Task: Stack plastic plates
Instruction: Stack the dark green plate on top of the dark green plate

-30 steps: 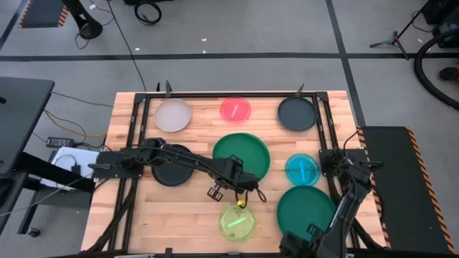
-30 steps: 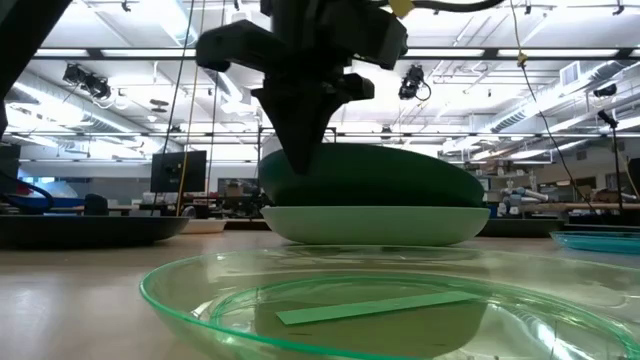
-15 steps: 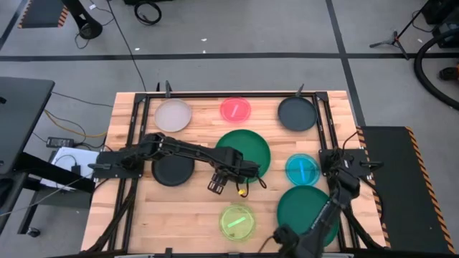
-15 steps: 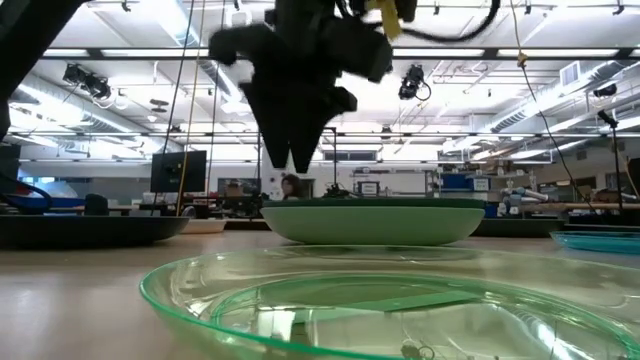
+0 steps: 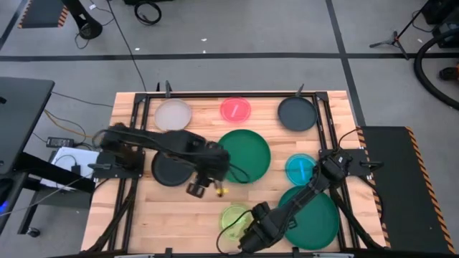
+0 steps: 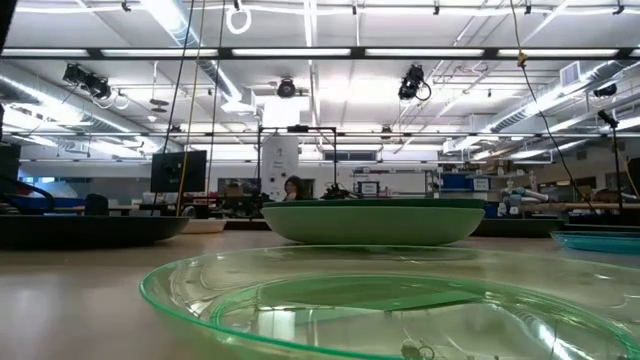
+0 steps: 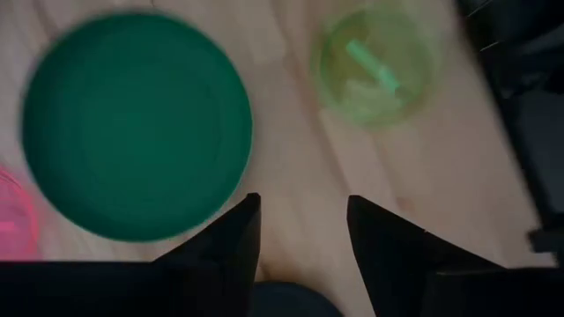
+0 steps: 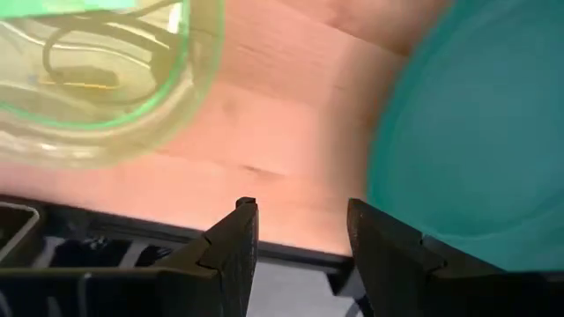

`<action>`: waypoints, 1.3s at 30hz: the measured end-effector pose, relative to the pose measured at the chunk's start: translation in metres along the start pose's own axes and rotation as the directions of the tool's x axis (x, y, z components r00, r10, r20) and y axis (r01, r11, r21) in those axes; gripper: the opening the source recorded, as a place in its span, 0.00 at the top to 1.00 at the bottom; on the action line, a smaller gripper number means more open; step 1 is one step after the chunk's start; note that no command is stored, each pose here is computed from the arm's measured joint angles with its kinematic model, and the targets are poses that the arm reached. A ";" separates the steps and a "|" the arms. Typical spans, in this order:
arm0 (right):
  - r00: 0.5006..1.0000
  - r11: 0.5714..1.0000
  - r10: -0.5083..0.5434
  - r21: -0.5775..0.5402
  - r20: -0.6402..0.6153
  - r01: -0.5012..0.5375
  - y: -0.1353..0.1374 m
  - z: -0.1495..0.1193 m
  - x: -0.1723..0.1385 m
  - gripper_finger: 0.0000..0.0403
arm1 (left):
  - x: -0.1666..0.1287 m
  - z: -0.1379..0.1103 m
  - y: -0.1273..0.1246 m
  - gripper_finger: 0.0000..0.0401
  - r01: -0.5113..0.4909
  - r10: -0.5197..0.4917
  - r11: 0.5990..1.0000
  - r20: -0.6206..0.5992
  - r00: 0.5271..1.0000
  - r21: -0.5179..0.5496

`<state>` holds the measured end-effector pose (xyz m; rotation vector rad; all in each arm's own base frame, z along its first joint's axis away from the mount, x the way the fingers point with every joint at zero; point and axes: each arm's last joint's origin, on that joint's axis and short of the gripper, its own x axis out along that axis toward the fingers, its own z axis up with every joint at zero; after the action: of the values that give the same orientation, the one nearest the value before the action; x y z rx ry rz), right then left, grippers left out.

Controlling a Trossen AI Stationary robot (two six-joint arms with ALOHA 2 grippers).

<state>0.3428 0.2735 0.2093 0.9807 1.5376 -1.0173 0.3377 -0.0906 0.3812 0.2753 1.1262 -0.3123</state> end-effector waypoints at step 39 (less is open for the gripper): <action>0.995 0.979 -0.008 -0.202 0.099 0.028 -0.049 -0.007 0.065 0.88 | -0.190 -0.118 -0.030 0.56 -0.082 0.126 0.990 0.449 0.884 -0.116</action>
<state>0.2840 0.2711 0.1531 0.7652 1.5368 -0.8877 0.1528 -0.0546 0.5054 0.1657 0.6541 -0.2119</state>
